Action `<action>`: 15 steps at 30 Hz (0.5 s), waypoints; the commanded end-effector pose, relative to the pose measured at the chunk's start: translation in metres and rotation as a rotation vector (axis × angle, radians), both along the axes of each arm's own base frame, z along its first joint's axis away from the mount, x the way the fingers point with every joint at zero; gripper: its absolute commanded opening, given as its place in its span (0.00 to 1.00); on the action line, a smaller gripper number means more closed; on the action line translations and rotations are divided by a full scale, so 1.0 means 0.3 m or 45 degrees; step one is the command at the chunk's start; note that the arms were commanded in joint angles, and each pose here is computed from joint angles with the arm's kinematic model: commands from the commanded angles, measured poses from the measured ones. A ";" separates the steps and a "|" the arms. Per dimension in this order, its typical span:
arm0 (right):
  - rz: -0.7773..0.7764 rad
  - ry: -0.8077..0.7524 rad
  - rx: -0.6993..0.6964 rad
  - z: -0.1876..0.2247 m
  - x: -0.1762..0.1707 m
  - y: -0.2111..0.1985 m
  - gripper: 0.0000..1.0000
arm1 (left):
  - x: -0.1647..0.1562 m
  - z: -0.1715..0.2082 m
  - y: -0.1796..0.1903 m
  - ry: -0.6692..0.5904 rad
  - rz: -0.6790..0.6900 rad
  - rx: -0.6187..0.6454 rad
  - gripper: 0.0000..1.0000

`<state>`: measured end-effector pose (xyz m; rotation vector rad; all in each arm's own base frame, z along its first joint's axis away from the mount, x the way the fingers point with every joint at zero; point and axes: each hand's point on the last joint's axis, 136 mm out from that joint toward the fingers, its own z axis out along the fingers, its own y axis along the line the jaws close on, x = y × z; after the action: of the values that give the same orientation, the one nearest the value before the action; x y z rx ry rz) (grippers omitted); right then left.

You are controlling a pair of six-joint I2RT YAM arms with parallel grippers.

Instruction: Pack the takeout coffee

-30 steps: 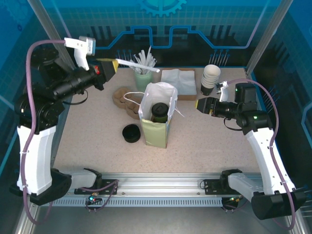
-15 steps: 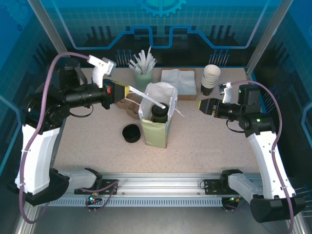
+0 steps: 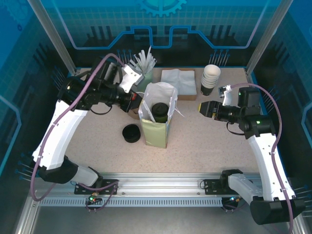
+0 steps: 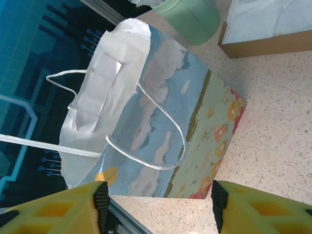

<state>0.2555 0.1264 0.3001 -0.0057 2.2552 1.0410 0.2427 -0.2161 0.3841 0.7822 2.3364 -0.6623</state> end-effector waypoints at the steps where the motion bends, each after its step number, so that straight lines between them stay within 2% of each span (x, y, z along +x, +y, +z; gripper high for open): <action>1: -0.010 0.005 -0.007 -0.013 -0.007 -0.013 0.61 | -0.012 -0.061 0.022 0.025 -0.019 0.119 0.00; 11: -0.025 0.005 -0.011 -0.020 -0.014 -0.020 0.61 | 0.021 -0.145 0.004 0.042 -0.018 0.143 0.01; 15: -0.021 -0.004 -0.007 -0.014 -0.010 -0.019 0.61 | 0.030 -0.122 0.000 0.020 -0.006 0.126 0.33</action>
<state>0.2534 0.1245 0.2974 0.0029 2.2557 1.0349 0.2496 -0.2138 0.3371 0.8218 2.4475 -0.5639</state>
